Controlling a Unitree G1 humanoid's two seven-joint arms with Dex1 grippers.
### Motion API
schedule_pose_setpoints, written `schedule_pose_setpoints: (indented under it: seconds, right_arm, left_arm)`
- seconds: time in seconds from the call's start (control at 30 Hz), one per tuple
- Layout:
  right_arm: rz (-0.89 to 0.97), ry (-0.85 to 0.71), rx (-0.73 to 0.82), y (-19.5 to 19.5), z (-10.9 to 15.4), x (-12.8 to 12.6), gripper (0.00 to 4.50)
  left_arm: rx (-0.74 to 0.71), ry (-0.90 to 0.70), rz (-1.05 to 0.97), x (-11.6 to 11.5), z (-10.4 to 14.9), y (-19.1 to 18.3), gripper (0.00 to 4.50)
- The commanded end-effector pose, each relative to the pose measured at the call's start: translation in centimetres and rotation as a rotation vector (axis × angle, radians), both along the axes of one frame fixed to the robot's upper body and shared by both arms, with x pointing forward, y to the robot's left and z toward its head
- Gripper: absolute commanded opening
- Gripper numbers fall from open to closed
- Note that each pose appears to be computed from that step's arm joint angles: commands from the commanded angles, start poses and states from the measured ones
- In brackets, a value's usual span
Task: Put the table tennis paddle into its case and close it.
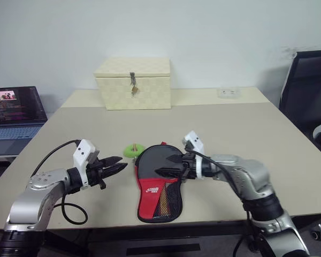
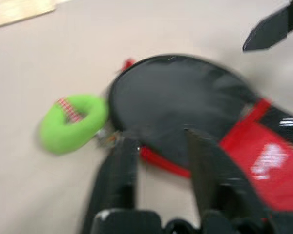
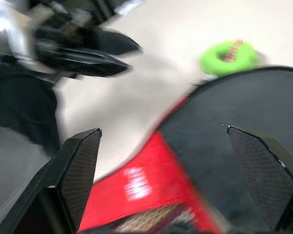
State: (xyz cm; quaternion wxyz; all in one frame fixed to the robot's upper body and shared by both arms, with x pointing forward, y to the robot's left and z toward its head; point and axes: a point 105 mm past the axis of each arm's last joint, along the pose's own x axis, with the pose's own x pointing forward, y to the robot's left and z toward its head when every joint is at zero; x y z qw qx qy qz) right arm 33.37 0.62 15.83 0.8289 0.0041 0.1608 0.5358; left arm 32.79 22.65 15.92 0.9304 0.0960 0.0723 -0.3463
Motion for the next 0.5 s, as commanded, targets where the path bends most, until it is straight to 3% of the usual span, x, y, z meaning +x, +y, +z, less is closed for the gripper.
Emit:
schedule_pose_setpoints:
  seconds: [0.03, 0.17, 0.5]
  right_arm:
    - [0.008, -0.084, 0.001, 1.2, 0.7, 0.3, 4.5]
    - [0.023, -0.078, 0.006, 1.5, 0.3, -0.2, 4.5]
    - [-0.034, -0.079, -0.023, 1.2, -0.3, 0.2, 4.5]
  left_arm:
    - [0.029, -0.049, 0.096, 1.7, 1.0, 1.0, 3.0]
    - [0.012, -0.045, 0.188, 3.5, 1.2, 2.4, 4.42]
    - [-0.009, 0.072, 0.195, 8.5, -0.4, 1.2, 4.47]
